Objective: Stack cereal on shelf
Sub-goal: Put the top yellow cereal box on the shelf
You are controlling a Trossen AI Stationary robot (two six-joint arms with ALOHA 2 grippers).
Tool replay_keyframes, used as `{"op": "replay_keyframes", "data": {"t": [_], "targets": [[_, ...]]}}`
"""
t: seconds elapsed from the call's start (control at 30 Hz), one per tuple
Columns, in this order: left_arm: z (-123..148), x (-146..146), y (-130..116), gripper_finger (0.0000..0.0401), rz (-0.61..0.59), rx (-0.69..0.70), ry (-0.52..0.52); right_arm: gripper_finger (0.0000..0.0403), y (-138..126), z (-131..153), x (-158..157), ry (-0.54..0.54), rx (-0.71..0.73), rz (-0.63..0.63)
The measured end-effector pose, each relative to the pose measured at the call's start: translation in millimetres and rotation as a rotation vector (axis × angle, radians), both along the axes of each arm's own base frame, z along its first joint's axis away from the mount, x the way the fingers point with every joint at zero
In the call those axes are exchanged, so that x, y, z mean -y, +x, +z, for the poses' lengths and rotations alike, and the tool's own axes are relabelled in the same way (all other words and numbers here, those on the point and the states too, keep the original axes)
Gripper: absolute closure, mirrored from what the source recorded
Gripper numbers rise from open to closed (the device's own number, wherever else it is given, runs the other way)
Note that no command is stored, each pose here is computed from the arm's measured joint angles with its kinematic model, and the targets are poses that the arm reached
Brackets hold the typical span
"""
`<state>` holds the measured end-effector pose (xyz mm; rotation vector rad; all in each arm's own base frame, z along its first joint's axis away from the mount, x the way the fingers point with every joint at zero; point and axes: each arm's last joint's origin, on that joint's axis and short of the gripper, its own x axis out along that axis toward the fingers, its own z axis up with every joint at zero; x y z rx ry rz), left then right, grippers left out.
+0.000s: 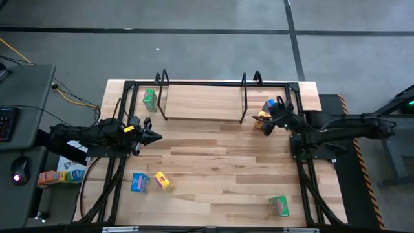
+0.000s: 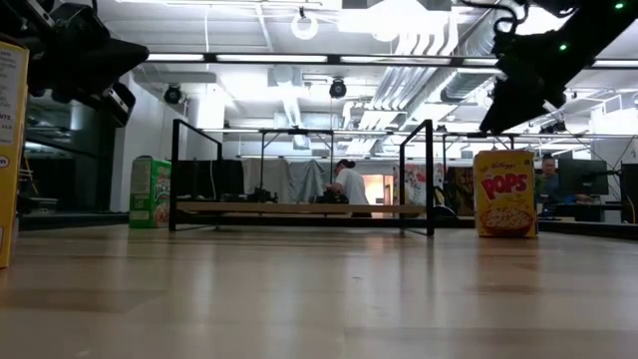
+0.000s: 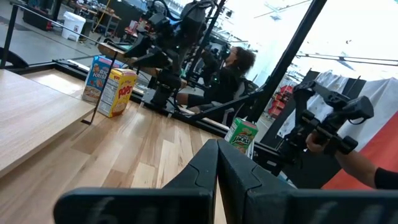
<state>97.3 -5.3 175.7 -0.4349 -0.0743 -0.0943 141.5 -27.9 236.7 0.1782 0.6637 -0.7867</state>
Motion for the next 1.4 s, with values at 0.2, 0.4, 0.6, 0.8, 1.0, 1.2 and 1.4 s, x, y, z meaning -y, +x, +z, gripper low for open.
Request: {"op": "replay_keyframes", "data": {"t": [0.2, 0.4, 0.6, 0.8, 1.0, 1.2, 1.4], "targets": [[-0.1, 0.0, 0.0, 0.0400, 0.000, -0.001, 0.000, 0.0180, 13.4, 8.1, 17.1, 0.017, -0.073, -0.007], [-0.2, 0.0, 0.0, 0.0400, 0.000, -0.001, 0.000, 0.0180, 20.9, 7.2, 34.8, 0.140, -0.217, -0.006], [-0.2, 0.0, 0.0, 0.0400, 0.000, -0.001, 0.000, 0.0180, 31.7, 5.6, 45.4, 0.195, -0.322, 0.001], [-0.2, 0.0, 0.0, 0.0400, 0.000, -0.001, 0.000, 0.0180, 39.8, 14.1, 46.8, 0.213, -0.344, 0.075], [-0.1, 0.0, 0.0, 0.0400, 0.000, -0.001, 0.000, 0.0180, 41.8, 33.8, 48.7, 0.163, -0.316, 0.057], [0.0, 0.0, 0.0, 0.0400, 0.000, 0.000, 0.000, 0.0180, 37.8, 42.3, 44.4, 0.250, -0.341, 0.118], [0.0, 0.0, 0.0, 0.0400, 0.000, 0.000, 0.000, 0.0180, 31.2, 38.1, 41.4, 0.310, -0.409, 0.101]]}}
